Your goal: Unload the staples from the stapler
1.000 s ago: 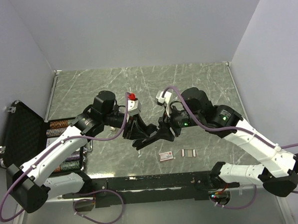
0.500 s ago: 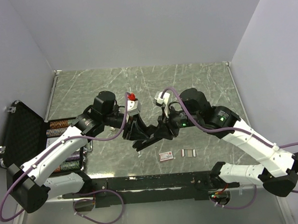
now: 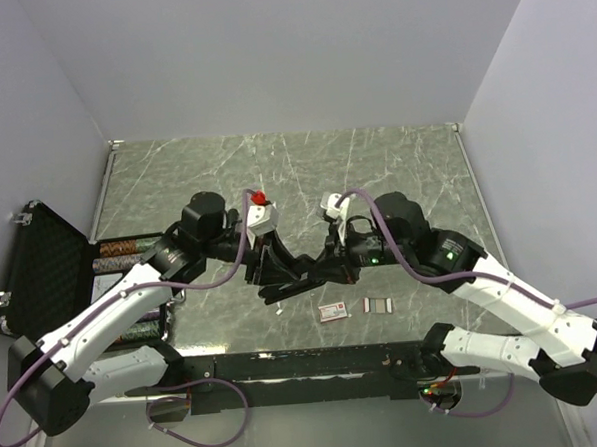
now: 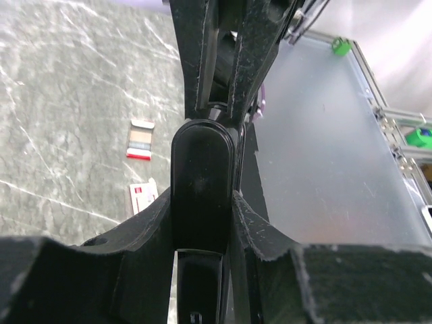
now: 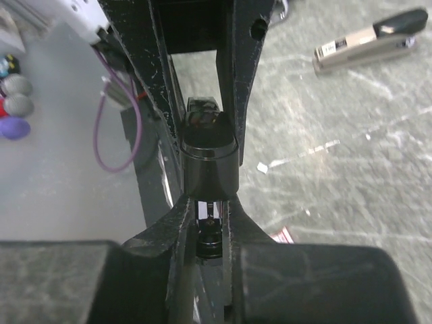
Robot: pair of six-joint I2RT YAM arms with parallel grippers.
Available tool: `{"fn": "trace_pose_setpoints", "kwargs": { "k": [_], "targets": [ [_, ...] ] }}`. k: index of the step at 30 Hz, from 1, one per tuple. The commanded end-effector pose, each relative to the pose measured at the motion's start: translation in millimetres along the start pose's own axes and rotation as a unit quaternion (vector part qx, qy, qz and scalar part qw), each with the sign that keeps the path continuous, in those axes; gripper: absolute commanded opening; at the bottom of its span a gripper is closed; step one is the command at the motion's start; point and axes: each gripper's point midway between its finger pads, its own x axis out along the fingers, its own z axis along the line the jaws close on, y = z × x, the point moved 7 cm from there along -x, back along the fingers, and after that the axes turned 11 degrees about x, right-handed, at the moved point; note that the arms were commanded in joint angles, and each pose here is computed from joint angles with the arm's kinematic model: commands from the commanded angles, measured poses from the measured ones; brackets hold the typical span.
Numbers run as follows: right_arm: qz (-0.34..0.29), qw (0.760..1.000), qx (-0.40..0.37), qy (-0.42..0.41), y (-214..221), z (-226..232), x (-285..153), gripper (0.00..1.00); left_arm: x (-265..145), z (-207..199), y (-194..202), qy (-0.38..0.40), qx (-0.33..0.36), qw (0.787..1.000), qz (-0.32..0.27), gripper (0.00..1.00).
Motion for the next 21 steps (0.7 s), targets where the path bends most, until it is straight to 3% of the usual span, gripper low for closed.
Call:
{"fn": "trace_pose_setpoints", "kwargs": {
  "k": [1,6,21],
  "targets": [
    [0.002,1.000,0.026,0.009,21.1,-2.9,-2.3,0.00,-13.7,-16.9,-60.8,-0.018,0.105,0.989,-0.105,0.01],
    [0.001,0.999,0.046,-0.001,35.4,-4.2,0.9,0.00,-20.3,-28.8,-77.5,-0.025,0.120,0.980,-0.155,0.01],
    [0.005,0.995,0.086,-0.045,68.9,-2.3,6.6,0.00,-36.8,-29.5,-104.8,-0.120,0.139,0.958,-0.221,0.01]
  ]
}}
